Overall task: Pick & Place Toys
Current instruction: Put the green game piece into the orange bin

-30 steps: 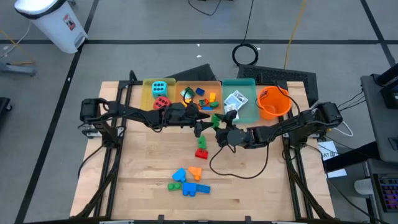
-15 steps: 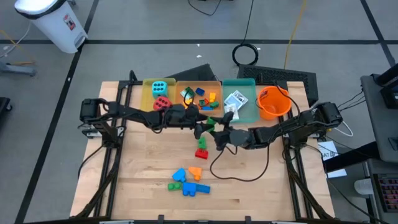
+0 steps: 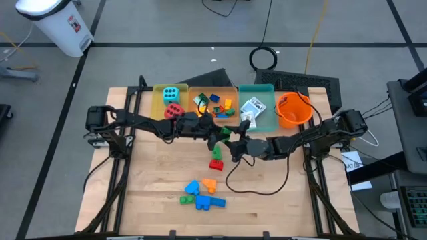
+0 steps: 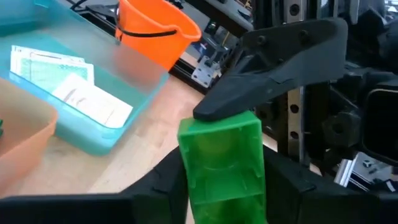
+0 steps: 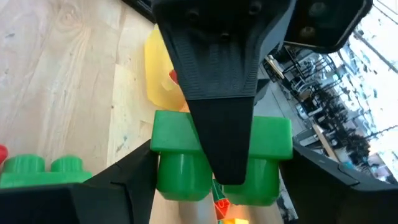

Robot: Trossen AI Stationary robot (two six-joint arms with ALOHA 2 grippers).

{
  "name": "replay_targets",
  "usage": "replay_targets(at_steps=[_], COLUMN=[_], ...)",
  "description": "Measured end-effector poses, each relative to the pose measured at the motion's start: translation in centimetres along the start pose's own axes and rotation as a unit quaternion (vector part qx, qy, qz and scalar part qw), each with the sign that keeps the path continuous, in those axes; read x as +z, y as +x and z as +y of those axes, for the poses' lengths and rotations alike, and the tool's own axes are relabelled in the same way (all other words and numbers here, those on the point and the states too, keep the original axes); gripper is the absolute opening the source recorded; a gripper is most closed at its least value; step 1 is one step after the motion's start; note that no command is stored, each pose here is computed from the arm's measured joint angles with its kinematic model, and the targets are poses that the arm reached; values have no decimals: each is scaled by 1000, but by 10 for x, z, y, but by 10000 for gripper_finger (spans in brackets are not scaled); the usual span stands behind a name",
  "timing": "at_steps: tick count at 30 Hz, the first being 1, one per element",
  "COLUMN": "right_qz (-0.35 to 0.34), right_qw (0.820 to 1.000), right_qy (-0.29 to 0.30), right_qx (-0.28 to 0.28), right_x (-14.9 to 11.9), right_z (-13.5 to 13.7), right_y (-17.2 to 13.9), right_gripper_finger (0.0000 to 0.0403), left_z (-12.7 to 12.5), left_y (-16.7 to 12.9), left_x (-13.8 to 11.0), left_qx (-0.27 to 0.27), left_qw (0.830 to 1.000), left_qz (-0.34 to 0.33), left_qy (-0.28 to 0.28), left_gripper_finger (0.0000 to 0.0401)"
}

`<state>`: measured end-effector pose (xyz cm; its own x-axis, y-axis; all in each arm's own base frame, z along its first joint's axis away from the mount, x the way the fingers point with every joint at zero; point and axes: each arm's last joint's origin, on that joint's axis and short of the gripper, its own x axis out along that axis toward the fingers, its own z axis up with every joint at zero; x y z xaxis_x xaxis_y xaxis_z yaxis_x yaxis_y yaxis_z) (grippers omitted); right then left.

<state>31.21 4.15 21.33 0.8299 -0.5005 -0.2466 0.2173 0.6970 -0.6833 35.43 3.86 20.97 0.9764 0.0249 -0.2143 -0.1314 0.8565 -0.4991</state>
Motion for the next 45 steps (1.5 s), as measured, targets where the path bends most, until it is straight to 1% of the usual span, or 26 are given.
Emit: replay_targets(at_steps=[4, 6, 7, 8, 10, 13, 15, 17, 19, 20, 23, 27, 29, 33, 36, 37, 38, 41, 43, 45], right_qz=[1, 0, -6, -12, -1, 12, 12, 4, -9, -22, -54, -76, -73, -64, -76, -82, -87, -98, -99, -98], right_qw=[999, 996, 995, 993, 990, 987, 985, 983, 981, 980, 978, 975, 975, 975, 973, 971, 970, 968, 968, 968], right_qy=[53, 83, 97, 112, 126, 149, 166, 177, 187, 193, 200, 208, 210, 214, 216, 221, 224, 225, 225, 225], right_qx=[4, 13, 25, 38, 60, 60, 54, 52, 46, 41, 26, 4, -4, -10, 16, 28, 38, 56, 56, 56], right_x=[0, 3, 5, 7, 5, 4, -1, -7, -15, -17, -25, -36, -41, -44, -43, -43, -42, -41, -41, -41], right_z=[0, -5, -9, -13, -22, -39, -48, -54, -58, -60, -63, -64, -65, -67, -66, -65, -65, -64, -65, -65], right_y=[-2, -9, -13, -17, -28, -44, -56, -65, -73, -77, -84, -84, -82, -78, -77, -78, -78, -78, -78, -78], right_gripper_finger=[288, 302, 307, 310, 312, 309, 303, 297, 291, 288, 282, 276, 274, 274, 274, 274, 274, 274, 274, 275], left_z=[7, 12, 16, 18, 23, 26, 31, 40, 51, 58, 80, 108, 121, 137, 141, 142, 142, 139, 135, 130], left_y=[-1, -7, -9, -13, -21, -33, -41, -48, -51, -52, -48, -36, -29, -18, -15, -15, -16, -19, -21, -24], left_x=[3, 10, 16, 23, 34, 49, 59, 64, 65, 64, 59, 43, 31, 15, 12, 12, 12, 17, 22, 27], left_qx=[6, 21, 31, 41, 59, 76, 111, 170, 220, 239, 270, 296, 300, 280, 287, 296, 306, 310, 292, 282], left_qw=[1000, 999, 999, 998, 997, 994, 987, 977, 967, 963, 958, 953, 953, 960, 958, 955, 952, 950, 955, 958], left_qz=[3, 3, -10, -23, -37, -60, -83, -87, -84, -73, -55, -32, -11, 11, 9, 4, 0, -6, -5, -7], left_qy=[14, 24, 29, 33, 41, 58, 82, 98, 99, 95, 82, 53, 37, 24, 22, 22, 23, 35, 45, 50], left_gripper_finger=[144, 144, 144, 144, 144, 144, 144, 144, 144, 144, 144, 144, 144, 144, 144, 149, 168, 258, 318, 368])
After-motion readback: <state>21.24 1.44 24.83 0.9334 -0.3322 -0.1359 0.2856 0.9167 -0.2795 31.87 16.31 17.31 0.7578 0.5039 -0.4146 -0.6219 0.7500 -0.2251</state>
